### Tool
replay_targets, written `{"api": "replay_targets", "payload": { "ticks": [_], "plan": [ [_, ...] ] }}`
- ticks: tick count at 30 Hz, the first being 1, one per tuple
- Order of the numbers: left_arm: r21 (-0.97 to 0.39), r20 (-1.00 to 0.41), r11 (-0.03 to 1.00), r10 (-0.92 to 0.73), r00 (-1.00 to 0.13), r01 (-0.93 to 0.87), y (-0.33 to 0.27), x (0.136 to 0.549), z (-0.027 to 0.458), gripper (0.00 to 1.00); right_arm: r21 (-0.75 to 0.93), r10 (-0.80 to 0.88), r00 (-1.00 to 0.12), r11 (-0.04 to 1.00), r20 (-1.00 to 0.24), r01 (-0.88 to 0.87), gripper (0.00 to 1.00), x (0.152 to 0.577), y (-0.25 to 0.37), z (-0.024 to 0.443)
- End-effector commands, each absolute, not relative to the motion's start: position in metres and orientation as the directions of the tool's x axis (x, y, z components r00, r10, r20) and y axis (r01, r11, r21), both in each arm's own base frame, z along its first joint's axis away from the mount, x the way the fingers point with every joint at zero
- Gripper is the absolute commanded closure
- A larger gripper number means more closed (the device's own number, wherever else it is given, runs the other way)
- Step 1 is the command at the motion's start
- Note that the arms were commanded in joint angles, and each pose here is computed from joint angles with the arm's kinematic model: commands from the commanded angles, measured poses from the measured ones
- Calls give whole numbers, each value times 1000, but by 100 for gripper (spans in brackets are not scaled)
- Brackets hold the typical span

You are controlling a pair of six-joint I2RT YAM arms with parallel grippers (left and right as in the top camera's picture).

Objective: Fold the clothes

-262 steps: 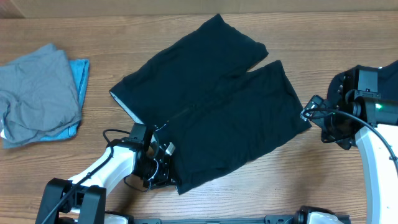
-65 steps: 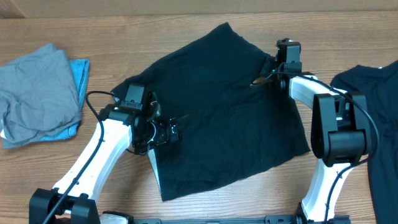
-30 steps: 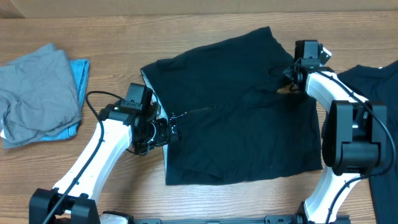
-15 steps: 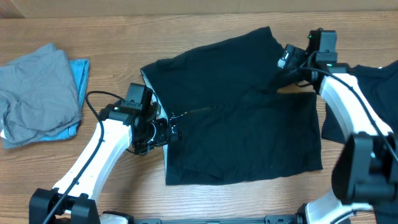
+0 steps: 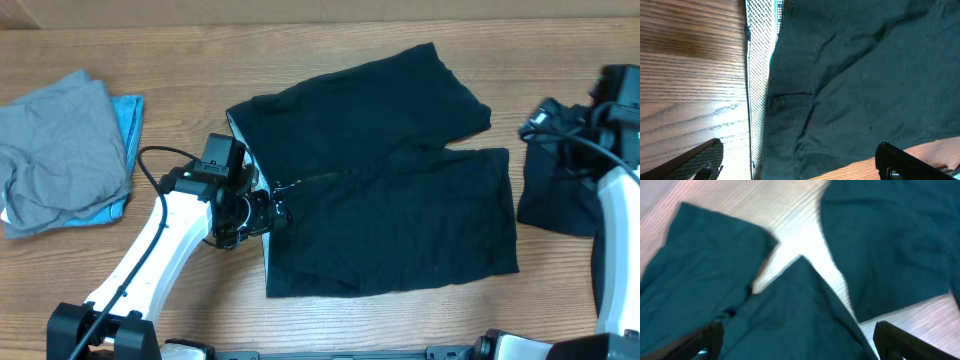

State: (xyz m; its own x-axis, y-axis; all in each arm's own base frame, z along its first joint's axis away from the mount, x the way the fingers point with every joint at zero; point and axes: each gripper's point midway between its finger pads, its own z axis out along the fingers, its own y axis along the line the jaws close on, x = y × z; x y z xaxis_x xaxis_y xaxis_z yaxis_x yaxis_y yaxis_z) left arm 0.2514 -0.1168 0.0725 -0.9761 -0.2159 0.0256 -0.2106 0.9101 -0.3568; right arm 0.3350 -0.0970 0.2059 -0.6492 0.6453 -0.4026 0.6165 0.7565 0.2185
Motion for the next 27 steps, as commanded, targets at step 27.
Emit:
{"api": "replay_targets", "payload": {
  "ticks": [27],
  "plan": [
    [-367,-14,906,-233,-972,-212,-117,263,78,0,83,882,-433,425,186,902,14,204,-72,54]
  ]
}}
